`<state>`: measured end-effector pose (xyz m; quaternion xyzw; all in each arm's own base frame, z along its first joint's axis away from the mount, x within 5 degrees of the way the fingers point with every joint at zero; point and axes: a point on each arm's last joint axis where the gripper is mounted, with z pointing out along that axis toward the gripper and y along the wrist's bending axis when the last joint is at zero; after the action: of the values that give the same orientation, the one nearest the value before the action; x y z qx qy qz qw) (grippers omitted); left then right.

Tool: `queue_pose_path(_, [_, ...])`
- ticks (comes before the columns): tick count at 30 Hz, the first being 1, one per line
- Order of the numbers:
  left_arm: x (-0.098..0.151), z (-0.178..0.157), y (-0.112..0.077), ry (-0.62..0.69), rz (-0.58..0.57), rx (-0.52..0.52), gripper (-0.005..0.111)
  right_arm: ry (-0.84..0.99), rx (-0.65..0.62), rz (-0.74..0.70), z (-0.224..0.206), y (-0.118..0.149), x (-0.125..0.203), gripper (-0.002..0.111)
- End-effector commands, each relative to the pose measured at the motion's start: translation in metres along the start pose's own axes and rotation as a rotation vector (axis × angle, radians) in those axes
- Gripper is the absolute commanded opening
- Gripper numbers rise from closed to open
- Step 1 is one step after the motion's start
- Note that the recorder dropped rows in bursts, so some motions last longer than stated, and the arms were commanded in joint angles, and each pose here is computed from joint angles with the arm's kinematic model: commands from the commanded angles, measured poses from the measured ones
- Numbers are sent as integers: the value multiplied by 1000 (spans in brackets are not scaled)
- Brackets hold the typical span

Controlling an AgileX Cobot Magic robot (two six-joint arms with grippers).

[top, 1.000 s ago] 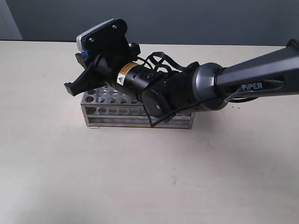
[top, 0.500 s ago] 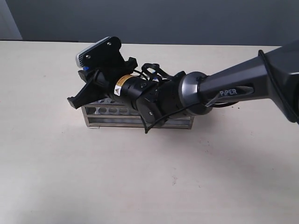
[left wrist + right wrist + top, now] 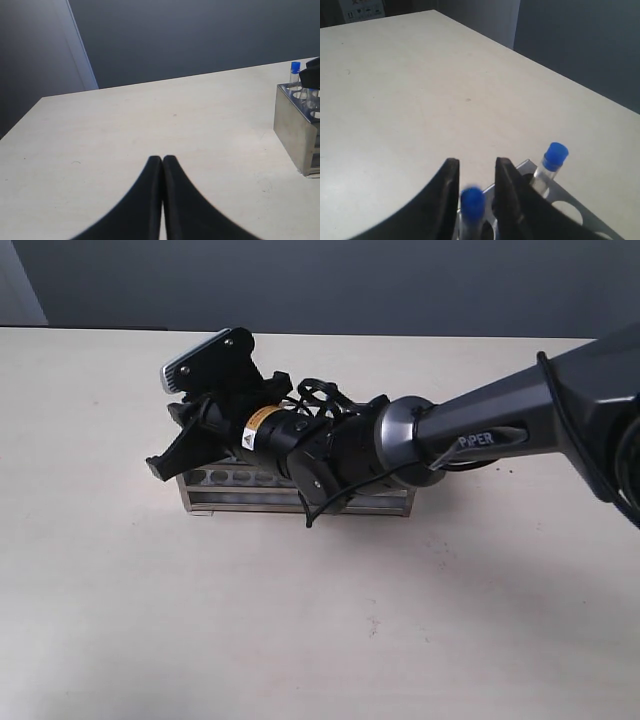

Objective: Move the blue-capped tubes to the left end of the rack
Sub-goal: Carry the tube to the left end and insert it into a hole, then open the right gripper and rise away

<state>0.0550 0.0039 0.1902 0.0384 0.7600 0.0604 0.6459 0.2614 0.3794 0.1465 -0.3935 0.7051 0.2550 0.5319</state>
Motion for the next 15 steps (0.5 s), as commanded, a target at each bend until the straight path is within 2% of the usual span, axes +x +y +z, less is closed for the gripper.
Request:
queue_pose_path(1, [-2,0,0,-12,-4,8,0,-12,5,-3,0,-2,-3,28])
queue_pose_path(4, [-2,0,0,-12,-4,8,0,-25,8,-11,-2,-3,-9,28])
queue_pose_path(6, [-2,0,0,-12,-4,8,0,-91,58,2,-15,-9,-39,28])
queue_pose_path(9, [-2,0,0,-12,-4,8,0,-175,168,-81,-44,-21,-84,28])
queue_pose_path(11, [-2,0,0,-12,-4,8,0,-181,279,-136,-65,-31,-101,28])
queue_pose_path(13, [-2,0,0,-12,-4,8,0,-153,386,-130,-81,-43,-101,28])
queue_pose_path(15, [-2,0,0,-12,-4,8,0,-119,427,-110,-91,-54,-92,29])
